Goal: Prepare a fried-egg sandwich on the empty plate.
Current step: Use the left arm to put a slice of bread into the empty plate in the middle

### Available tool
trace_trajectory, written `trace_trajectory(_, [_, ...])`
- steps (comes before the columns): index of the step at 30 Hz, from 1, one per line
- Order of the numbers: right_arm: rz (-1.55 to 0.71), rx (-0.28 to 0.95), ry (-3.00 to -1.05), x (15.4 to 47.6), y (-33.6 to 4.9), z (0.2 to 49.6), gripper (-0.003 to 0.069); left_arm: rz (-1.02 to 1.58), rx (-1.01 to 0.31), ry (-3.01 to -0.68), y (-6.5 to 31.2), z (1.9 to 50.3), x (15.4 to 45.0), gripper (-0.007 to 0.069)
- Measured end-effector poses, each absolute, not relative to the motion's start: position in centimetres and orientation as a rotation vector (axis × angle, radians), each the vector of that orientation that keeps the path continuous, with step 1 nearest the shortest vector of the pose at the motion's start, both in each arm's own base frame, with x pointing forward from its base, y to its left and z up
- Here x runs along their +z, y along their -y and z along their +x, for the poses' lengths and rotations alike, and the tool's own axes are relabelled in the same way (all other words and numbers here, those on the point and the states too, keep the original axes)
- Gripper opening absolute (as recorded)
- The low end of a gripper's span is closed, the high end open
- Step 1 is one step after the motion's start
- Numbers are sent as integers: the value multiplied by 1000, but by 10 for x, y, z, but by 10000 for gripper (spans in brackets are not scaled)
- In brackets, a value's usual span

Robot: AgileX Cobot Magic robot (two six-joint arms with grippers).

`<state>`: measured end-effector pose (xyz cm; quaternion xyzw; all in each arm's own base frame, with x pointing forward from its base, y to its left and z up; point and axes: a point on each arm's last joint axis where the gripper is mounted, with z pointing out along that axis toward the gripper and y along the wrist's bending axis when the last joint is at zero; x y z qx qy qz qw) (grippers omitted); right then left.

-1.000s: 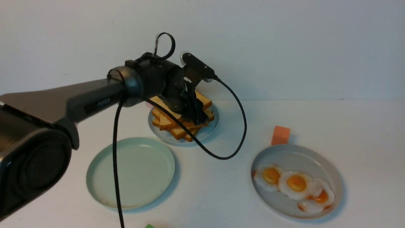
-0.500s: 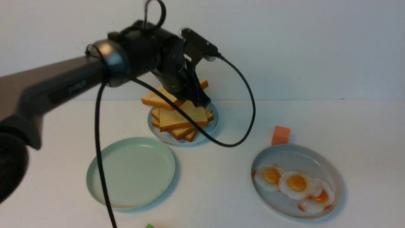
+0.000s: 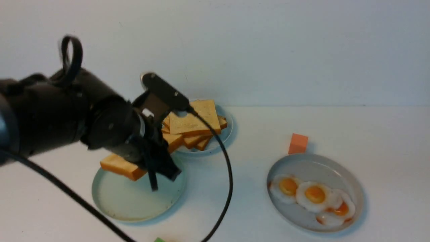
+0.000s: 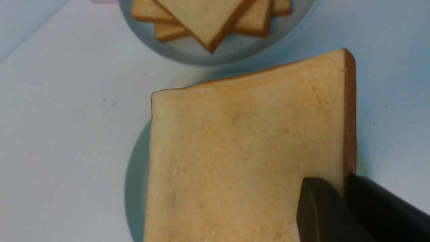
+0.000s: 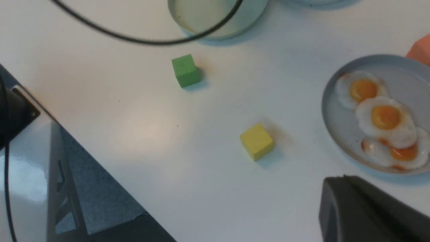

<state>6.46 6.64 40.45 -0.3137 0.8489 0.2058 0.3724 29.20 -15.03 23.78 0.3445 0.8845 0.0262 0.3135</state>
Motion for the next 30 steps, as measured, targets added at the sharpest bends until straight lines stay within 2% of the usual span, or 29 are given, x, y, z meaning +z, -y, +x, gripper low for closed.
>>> trace_trajectory(3, [-804, 537, -2176, 405, -67, 64, 22, 966, 97, -2318, 146, 290, 218, 83])
trace_trajectory(16, [-811, 583, -2187, 405, -69, 61, 29, 1067, 144, -2370, 150, 299, 179, 91])
trace_trajectory(21, [-812, 583, -2187, 404, -69, 61, 32, 1072, 154, -2381, 149, 299, 178, 200])
trace_trajectory(23, [-805, 586, -2190, 404, -69, 61, 34, 1068, 161, -2393, 148, 297, 180, 321])
trace_trajectory(25, [-802, 587, -2196, 404, -69, 62, 36, 1053, 158, -2397, 149, 295, 183, 364])
trace_trajectory(27, [-794, 583, -2222, 402, -72, 67, 46, 1014, 145, -2386, 151, 289, 198, 453])
trace_trajectory(30, [-799, 554, -2264, 398, -78, 77, 58, 929, 102, -2361, 155, 277, 224, 505])
